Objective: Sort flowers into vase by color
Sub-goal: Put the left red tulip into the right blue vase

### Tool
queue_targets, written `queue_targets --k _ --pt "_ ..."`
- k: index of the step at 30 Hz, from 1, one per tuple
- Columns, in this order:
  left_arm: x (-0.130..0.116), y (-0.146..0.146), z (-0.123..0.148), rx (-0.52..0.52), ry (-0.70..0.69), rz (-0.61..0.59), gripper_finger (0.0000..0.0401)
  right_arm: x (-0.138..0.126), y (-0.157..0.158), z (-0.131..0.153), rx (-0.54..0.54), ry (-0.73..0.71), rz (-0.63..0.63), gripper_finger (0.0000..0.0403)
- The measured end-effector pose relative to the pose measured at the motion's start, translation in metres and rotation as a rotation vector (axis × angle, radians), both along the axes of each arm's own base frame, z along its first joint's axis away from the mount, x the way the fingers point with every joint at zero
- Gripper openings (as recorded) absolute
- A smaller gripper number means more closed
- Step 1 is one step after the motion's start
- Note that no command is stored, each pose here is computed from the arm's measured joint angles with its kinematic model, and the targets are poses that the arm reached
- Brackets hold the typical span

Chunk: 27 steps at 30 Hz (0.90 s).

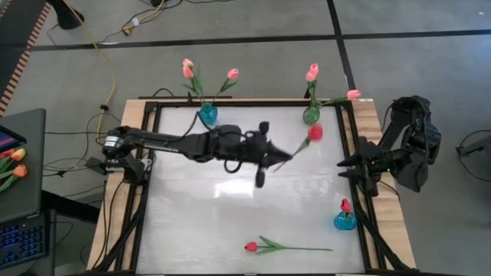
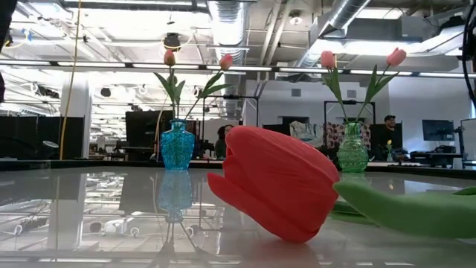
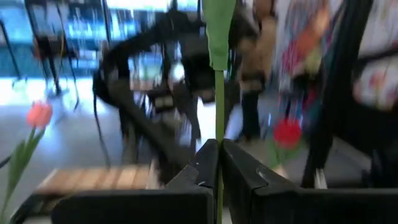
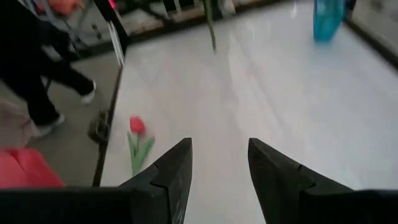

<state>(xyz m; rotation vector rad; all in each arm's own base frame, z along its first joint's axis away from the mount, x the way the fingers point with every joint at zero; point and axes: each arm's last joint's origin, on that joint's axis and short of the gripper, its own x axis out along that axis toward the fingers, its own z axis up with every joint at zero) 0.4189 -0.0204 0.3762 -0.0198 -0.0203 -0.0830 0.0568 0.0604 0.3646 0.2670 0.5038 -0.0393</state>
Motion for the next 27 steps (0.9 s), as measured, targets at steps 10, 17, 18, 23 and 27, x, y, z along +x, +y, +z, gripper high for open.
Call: queue_targets --k 10,17,18,23,27 --pt "0.063 0.003 -0.032 -0.178 -0.220 -0.099 0.0000 0.014 -0.001 0.027 -0.102 -0.249 -0.045 0.0182" --pt "0.100 -0.003 -0.026 -0.193 -0.194 -0.182 0.0000 0.023 -0.003 0.035 -0.137 -0.284 -0.022 0.0182" --pt "0.103 -0.003 -0.028 -0.194 -0.168 -0.182 0.0000 0.023 -0.003 0.036 -0.140 -0.289 -0.024 0.0182" --pt "0.108 -0.002 -0.028 -0.177 -0.153 -0.189 0.0000 0.026 -0.005 0.039 -0.156 -0.301 -0.014 0.0182" --pt "0.108 0.001 -0.029 -0.175 -0.148 -0.195 0.0000 0.028 -0.005 0.039 -0.135 -0.296 0.025 0.0182"
